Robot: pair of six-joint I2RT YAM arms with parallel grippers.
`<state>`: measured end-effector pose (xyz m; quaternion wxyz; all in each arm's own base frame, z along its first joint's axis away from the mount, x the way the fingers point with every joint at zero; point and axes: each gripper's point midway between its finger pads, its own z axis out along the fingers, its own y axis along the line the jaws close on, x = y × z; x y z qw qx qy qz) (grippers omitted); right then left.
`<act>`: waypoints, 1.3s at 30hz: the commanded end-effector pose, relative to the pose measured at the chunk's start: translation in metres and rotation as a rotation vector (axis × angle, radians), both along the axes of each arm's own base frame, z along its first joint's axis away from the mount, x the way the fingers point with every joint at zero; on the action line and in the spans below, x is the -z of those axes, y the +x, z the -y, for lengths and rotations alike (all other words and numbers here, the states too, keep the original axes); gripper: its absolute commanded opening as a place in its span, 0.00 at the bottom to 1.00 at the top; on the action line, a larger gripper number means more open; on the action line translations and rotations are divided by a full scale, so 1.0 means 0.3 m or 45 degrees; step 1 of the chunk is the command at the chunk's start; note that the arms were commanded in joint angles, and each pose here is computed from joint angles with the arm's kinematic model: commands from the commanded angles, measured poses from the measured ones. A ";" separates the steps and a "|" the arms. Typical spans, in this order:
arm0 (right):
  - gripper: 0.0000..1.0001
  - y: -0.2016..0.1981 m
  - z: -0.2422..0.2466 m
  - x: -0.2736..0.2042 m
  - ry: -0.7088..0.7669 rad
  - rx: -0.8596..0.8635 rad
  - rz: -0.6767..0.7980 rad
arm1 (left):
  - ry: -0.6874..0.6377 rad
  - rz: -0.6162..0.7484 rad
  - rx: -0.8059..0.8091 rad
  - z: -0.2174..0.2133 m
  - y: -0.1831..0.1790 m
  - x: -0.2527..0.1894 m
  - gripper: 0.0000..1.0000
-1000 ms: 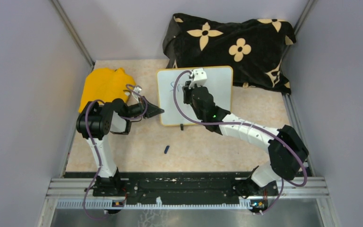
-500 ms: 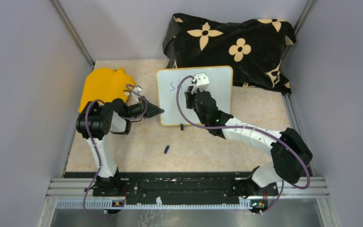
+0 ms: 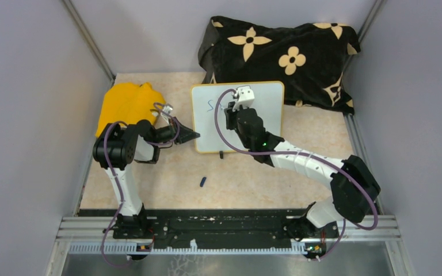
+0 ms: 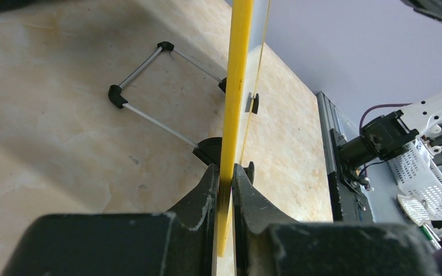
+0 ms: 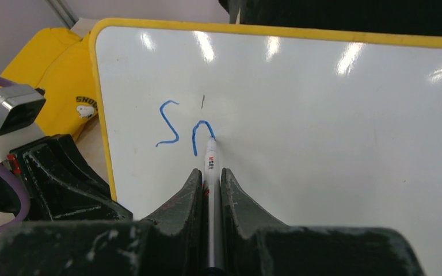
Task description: Write a sentence on the whiteboard
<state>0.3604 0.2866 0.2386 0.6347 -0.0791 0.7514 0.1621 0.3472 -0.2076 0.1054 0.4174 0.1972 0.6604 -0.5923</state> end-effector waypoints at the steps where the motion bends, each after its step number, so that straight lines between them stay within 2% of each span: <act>1: 0.00 0.046 0.005 -0.115 0.053 0.042 0.082 | 0.001 0.023 0.002 0.000 0.008 -0.002 0.00; 14: 0.00 0.072 0.047 -0.114 0.045 0.086 0.076 | 0.003 0.025 0.003 0.000 0.007 -0.001 0.00; 39: 0.00 0.011 0.081 -0.032 0.035 0.042 0.020 | 0.004 0.020 0.003 0.000 0.005 0.003 0.00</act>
